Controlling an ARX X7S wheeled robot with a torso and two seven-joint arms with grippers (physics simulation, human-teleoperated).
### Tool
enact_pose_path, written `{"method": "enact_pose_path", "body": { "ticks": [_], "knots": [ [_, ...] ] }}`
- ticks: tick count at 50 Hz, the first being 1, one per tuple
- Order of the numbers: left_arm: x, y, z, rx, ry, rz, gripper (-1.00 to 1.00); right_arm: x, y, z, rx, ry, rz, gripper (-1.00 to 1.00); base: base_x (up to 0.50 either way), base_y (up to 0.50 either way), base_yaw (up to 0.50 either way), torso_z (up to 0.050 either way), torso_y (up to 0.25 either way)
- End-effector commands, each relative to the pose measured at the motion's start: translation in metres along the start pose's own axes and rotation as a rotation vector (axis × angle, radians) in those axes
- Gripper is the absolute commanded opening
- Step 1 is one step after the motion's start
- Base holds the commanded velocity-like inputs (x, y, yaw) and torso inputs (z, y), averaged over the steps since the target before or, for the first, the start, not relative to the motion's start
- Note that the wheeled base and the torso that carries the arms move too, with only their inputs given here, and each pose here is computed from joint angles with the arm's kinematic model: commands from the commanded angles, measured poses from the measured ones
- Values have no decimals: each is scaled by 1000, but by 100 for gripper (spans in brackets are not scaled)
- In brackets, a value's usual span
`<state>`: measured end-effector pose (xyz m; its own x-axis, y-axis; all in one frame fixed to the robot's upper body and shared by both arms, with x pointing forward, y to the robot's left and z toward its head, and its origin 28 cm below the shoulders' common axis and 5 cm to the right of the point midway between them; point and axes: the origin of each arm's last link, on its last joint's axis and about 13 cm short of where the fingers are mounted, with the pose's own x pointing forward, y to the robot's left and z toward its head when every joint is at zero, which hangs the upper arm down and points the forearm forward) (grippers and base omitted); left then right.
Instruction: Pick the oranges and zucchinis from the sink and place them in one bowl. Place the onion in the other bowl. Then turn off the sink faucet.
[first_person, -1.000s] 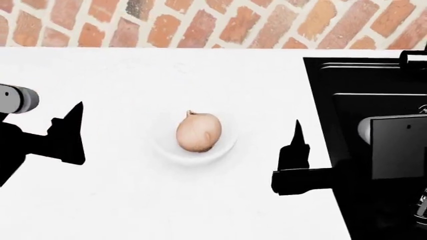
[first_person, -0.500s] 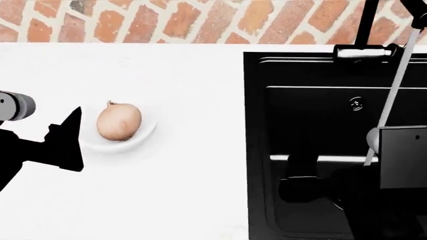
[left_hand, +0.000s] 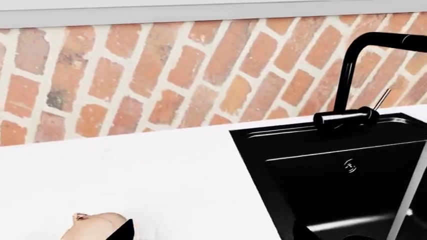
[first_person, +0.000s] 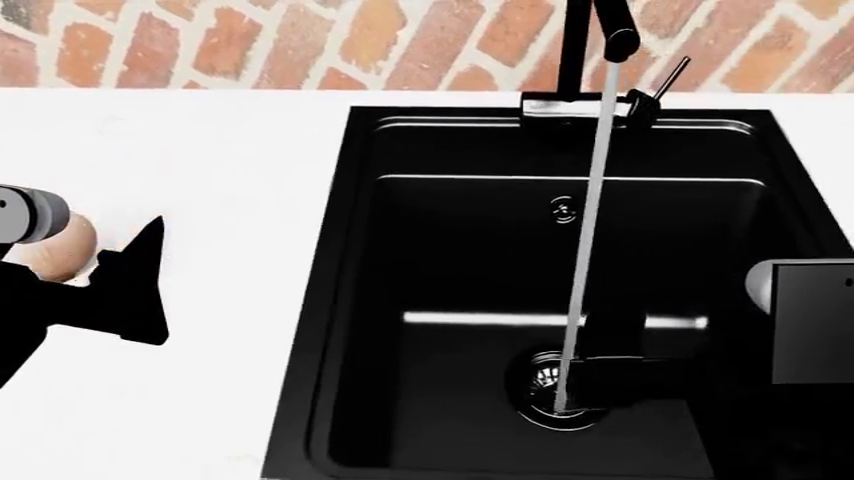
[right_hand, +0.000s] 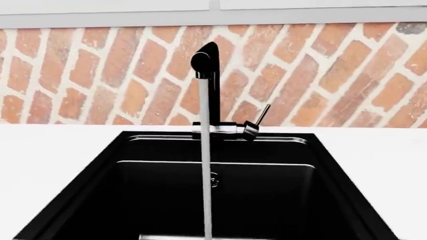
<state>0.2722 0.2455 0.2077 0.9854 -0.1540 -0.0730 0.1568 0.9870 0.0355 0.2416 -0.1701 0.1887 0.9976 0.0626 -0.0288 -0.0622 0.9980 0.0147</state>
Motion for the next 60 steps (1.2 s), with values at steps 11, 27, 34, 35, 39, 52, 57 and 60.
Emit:
{"method": "enact_pose_path", "body": {
  "ticks": [11,27,34,35,39,52,57,60],
  "knots": [
    [4,2,-5,-8,1,14,100,1,1,1,-1,-4,-5,100,82,-500,0,0,0],
    [5,4,-4,-10,2,18,100,2,0,-2,1,0,-17,100,88,-292,0,0,0],
    [6,2,-4,-14,3,11,100,1,1,-3,-6,15,-22,100,89,-214,0,0,0],
    [6,2,-4,-13,3,12,100,2,1,-2,-6,14,-22,100,86,-312,0,0,0],
    [6,3,-5,-13,4,14,100,2,1,-2,-5,7,-17,100,95,-242,0,0,0],
    [5,5,-7,-17,10,25,100,3,1,-4,11,2,-29,100,27,-9,0,0,0],
    [6,5,-7,-17,12,26,100,3,0,-5,12,9,-36,100,0,0,0,0,0],
    [6,6,-8,-21,13,28,100,3,1,-5,8,14,-34,100,0,0,0,0,0]
  ]
}}
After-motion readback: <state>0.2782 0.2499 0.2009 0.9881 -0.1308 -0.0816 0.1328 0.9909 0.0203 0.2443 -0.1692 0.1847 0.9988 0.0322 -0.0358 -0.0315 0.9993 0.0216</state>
